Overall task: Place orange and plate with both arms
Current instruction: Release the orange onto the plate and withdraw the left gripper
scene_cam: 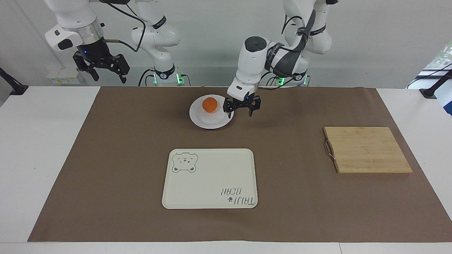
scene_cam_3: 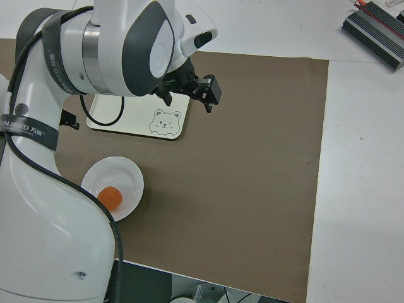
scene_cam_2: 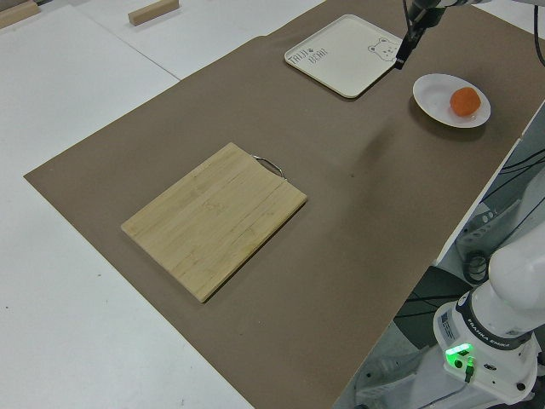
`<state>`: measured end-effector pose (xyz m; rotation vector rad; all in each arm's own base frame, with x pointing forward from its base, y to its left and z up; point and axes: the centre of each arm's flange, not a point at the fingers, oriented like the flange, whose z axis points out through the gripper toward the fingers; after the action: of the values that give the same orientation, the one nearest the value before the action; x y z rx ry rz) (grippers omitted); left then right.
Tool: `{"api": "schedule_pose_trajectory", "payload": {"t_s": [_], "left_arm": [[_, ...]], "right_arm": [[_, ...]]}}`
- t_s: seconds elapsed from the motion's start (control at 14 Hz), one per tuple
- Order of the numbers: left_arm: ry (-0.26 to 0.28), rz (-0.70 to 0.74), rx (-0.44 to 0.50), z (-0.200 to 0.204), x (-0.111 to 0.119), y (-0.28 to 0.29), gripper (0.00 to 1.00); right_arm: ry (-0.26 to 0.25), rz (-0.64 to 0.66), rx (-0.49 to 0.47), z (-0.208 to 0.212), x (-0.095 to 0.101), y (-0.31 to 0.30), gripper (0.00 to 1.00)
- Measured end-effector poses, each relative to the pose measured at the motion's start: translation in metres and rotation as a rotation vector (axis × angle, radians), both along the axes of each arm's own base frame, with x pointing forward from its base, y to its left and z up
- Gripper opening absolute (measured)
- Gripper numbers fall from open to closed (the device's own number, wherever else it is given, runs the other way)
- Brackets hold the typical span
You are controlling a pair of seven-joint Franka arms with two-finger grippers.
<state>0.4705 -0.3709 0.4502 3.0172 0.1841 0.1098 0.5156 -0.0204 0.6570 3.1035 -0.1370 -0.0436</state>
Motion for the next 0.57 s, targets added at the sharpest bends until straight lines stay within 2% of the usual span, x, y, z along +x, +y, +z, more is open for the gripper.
{"api": "schedule_pose_trajectory", "payload": {"t_s": [0.21, 0.57], "left_arm": [[-0.011, -0.034, 0.018, 0.028, 0.039, 0.069, 1.0], [0.003, -0.11, 0.024, 0.074, 0.083, 0.198, 1.0]], "right_arm": [[0.0, 0.0, 0.0, 0.0, 0.0, 0.0, 1.0], [0.0, 0.0, 0.0, 0.0, 0.0, 0.0, 1.0]]}}
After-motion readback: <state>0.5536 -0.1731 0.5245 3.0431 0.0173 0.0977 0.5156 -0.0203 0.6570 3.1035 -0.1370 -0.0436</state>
